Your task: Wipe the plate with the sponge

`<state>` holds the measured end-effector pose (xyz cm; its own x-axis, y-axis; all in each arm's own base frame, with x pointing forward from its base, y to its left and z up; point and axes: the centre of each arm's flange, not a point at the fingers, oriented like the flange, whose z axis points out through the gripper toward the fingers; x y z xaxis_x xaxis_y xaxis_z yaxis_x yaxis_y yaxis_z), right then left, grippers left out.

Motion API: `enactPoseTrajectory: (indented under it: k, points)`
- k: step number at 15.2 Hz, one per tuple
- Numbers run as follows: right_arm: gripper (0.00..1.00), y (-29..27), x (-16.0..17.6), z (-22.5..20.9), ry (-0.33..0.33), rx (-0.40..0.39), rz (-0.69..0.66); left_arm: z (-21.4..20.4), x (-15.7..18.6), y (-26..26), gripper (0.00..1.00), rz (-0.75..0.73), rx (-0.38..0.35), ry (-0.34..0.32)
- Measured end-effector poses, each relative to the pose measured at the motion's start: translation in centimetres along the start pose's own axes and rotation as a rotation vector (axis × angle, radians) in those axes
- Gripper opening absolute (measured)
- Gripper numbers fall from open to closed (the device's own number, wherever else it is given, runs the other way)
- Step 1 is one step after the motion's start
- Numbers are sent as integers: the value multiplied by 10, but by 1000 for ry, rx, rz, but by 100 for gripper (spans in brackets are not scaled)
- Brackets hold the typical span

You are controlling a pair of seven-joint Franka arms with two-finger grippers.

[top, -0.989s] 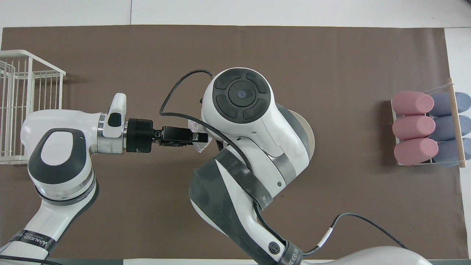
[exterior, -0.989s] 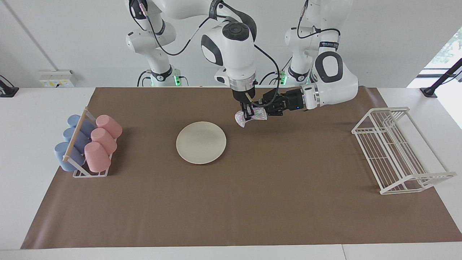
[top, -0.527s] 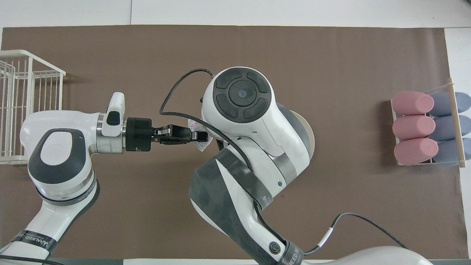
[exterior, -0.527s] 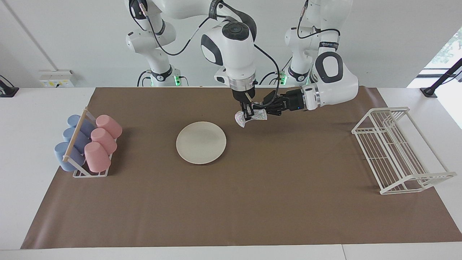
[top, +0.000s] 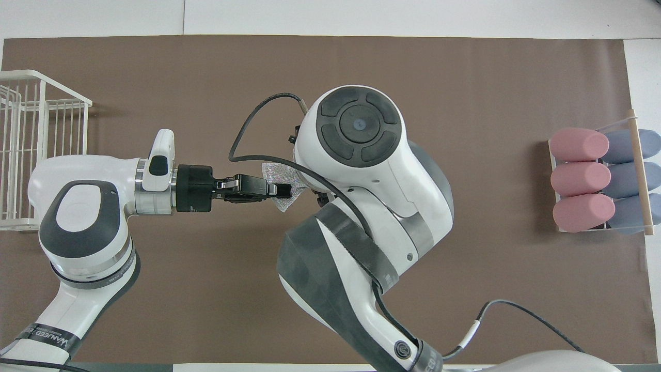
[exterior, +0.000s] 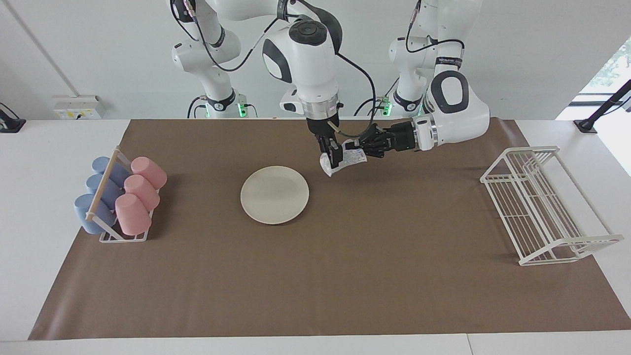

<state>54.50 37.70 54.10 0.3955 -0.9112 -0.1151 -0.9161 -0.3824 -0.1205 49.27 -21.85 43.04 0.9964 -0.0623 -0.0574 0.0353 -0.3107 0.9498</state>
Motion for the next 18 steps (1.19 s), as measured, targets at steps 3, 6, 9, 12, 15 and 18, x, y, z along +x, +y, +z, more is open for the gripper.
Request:
enactPoseTrajectory:
  k: [3, 6, 9, 12, 15, 18]
  points:
    - [100, 10, 29, -23, 20, 18, -147, -8, 3, -3, 6, -18, 4, 13]
    - [100, 27, 86, -61, 63, 41, -366, -17, 4, -9, 6, -41, 109, -16]
    - [100, 57, 145, -87, 81, -30, -580, -26, 10, 4, 6, -79, 250, -34]
    - [100, 84, 181, -90, 32, -159, -709, -37, 19, 28, 6, -113, 384, -20]
    - [100, 100, 215, -101, -1, -202, -824, -43, 28, 56, 6, -145, 535, 15]
    - [100, 108, 242, -111, -11, -197, -956, -36, 29, 64, 6, -138, 712, 26]
